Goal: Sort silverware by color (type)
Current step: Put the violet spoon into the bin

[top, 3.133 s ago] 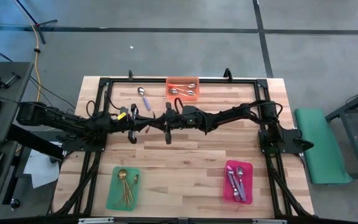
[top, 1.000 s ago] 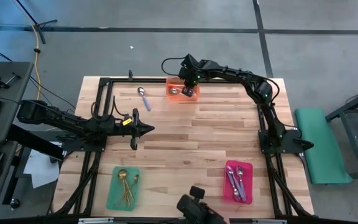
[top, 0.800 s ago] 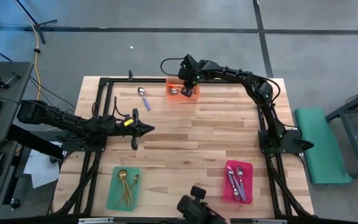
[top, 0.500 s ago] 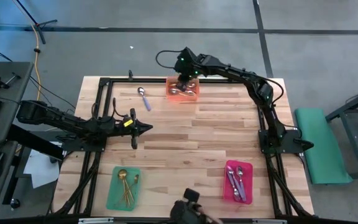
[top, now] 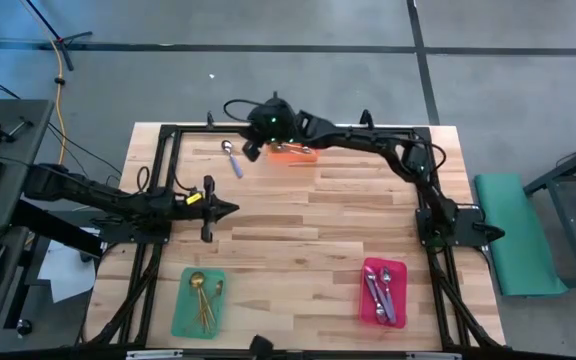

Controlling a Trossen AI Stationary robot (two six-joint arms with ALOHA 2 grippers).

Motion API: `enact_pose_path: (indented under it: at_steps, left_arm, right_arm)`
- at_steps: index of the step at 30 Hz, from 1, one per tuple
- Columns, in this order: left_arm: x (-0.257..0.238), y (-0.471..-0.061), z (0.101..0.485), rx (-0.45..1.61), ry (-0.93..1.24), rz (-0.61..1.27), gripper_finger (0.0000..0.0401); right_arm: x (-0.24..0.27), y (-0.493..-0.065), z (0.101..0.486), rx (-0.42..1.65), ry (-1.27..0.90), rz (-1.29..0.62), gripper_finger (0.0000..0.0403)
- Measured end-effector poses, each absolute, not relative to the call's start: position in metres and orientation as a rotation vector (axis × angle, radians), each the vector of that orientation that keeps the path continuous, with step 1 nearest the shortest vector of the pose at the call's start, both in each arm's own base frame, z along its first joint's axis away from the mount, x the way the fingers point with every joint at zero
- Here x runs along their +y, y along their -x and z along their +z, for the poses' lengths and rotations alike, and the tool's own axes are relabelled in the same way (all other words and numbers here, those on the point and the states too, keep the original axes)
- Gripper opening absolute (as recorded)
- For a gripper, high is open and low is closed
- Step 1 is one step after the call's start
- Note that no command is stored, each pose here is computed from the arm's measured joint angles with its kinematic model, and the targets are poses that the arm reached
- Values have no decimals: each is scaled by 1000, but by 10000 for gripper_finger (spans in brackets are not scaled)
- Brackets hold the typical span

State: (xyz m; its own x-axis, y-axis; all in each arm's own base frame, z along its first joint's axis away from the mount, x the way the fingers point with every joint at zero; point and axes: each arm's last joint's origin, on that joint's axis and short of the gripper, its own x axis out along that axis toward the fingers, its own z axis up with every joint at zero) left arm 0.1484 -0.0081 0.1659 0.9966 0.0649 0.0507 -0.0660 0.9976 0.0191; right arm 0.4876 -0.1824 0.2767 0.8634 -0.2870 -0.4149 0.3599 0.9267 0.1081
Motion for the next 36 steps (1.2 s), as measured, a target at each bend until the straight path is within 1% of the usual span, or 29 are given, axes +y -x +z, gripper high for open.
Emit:
enact_pose_path:
  at_steps: [5, 11, 14, 17, 22, 30, 33, 36]
  left_arm:
    - [-14, -146, 169, -77, -55, -3, 0]
    - [-17, -142, 173, -102, -89, -20, 0]
    - [-15, -139, 172, -73, -90, 29, 0]
    - [-13, -134, 171, -40, -94, 86, 0]
    - [-9, -126, 173, -37, -106, 172, 0]
    - [-5, -112, 176, -54, -97, 267, 0]
    - [-4, -109, 177, -69, -94, 273, 0]
    - [-3, -107, 180, -92, -100, 288, 0]
  right_arm:
    - [-175, -506, 257, 336, -229, -359, 56]
    - [-180, -519, 213, 361, -281, -389, 88]
    - [-181, -523, 196, 372, -311, -396, 111]
    - [-179, -526, 190, 366, -314, -392, 132]
    - [-173, -529, 181, 389, -298, -445, 148]
    - [-166, -531, 166, 442, -308, -471, 143]
    - [-158, -534, 162, 453, -298, -459, 117]
    - [-152, -536, 160, 450, -291, -445, 72]
